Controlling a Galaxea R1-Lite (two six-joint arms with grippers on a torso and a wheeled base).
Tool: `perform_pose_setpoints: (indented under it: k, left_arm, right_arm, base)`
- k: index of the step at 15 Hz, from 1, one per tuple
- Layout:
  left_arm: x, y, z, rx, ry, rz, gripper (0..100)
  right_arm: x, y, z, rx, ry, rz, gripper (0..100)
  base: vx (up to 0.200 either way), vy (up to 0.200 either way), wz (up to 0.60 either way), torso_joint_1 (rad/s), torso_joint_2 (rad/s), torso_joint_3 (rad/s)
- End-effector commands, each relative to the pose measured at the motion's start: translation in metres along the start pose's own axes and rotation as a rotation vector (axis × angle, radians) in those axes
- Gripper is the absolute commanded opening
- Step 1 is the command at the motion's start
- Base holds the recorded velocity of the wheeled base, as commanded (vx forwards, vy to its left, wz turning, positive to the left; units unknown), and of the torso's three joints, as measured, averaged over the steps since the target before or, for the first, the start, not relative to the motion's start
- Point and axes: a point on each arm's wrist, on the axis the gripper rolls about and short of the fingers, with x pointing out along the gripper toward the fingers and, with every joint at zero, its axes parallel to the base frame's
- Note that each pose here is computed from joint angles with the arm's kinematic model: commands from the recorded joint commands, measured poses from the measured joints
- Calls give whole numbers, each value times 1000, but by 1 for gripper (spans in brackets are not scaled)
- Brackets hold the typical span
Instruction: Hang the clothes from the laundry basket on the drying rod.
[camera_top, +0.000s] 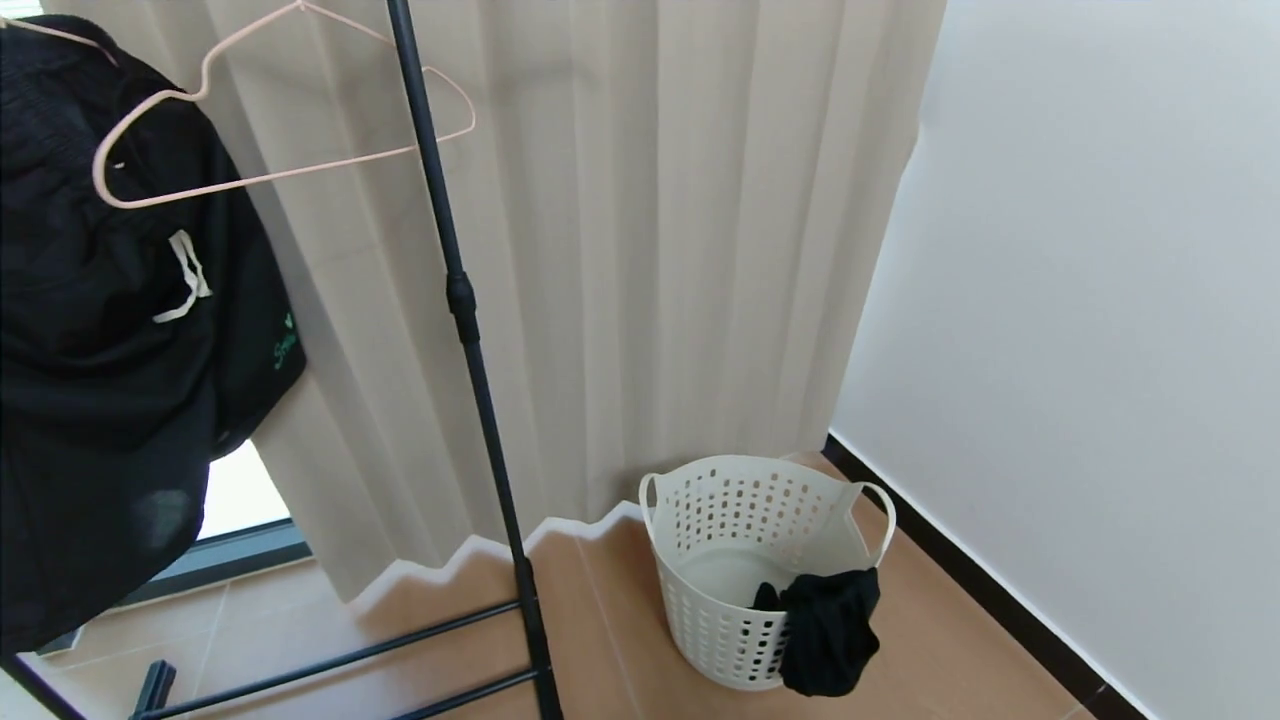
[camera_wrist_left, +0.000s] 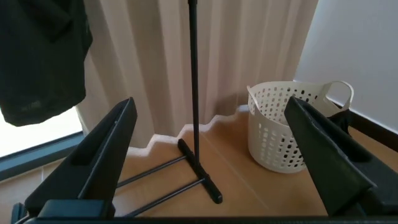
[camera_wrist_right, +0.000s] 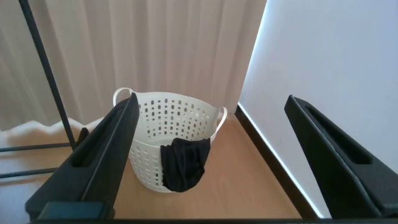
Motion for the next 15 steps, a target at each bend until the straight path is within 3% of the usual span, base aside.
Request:
perform_pose_setpoints:
  k: [1, 3, 8, 11, 15]
  left_arm:
    - [0, 0, 0, 0, -1, 1, 100]
    - [0, 0, 0, 0, -1, 1, 100]
    - [0, 0, 0, 0, -1, 1, 100]
    - [0, 0, 0, 0, -1, 1, 100]
    - [0, 0, 0, 0, -1, 2, 100]
  right_arm:
    - [0, 0, 0, -1, -1, 1, 100]
    - [0, 0, 0, -1, -1, 1, 100]
    - [0, 0, 0, -1, -1, 1, 100]
    - [0, 0, 0, -1, 0, -1, 100]
    - [0, 0, 0, -1, -1, 1, 100]
  base:
    - [200, 0, 0, -12, -2, 2]
    - [200, 0, 0, 12, 7, 2]
    - [0, 0, 0, 0, 0, 0]
    - [0, -200, 0, -2, -1, 5]
    - [0, 0, 0, 0, 0, 0]
